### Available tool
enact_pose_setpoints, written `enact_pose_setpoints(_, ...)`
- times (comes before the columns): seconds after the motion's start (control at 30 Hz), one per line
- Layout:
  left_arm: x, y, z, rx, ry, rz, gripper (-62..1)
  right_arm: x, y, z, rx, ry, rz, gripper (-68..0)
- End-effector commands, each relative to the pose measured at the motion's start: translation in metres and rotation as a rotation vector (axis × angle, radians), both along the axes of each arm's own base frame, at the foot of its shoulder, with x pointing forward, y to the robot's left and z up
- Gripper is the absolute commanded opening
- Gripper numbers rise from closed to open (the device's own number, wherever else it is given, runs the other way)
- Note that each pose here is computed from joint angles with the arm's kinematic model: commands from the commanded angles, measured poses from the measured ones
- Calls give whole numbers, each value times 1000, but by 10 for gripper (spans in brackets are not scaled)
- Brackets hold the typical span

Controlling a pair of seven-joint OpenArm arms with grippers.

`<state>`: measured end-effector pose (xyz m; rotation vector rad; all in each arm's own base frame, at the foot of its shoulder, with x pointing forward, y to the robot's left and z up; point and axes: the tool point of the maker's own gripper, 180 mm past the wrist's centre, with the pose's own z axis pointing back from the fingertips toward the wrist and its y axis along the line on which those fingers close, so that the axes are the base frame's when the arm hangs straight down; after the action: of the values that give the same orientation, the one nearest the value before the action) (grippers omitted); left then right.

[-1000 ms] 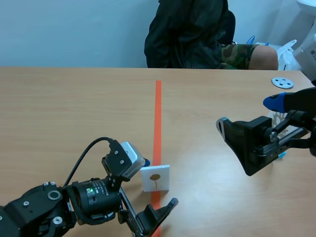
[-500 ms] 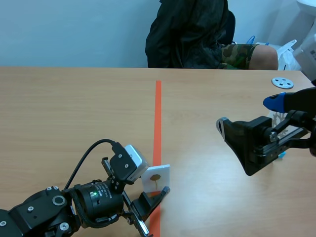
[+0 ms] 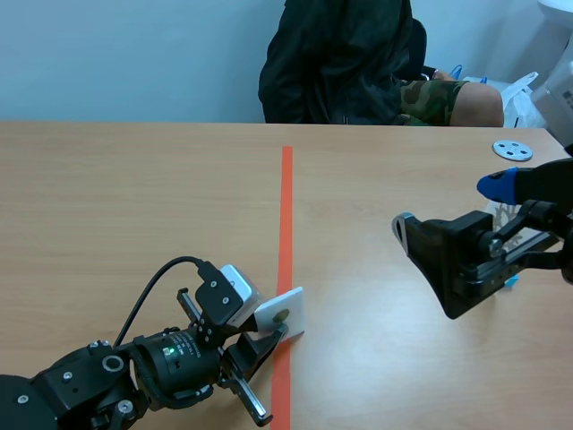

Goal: Sort the leaf by its shape. The table is split by an orange tape line. A compound leaf with several leaflets goes to the left side, a simple leaf with one blade goes to the right side. Return to the home posture when a red brick is placed on the table.

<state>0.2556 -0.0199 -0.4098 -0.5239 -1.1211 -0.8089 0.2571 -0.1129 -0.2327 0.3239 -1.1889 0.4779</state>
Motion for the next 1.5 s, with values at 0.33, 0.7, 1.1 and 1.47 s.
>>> enact_pose_setpoints(0.33, 15, -15, 40, 9, -88, -34, -569, 4, -1, 9, 4, -29, -5, -23)
enact_pose_setpoints(0.7, 103, 120, 81, 110, -175, 432, -569, 4, -1, 9, 5, -29, -5, -23)
enact_pose_setpoints(1.1, 123, 296, 104, -17, -109, 957, -569, 2, -2, 3, -11, -1, -6, -22)
enact_pose_setpoints(1.47, 101, 339, 70, -70, -84, 1098, -569, 3, -2, 4, -7, -8, -5, -23)
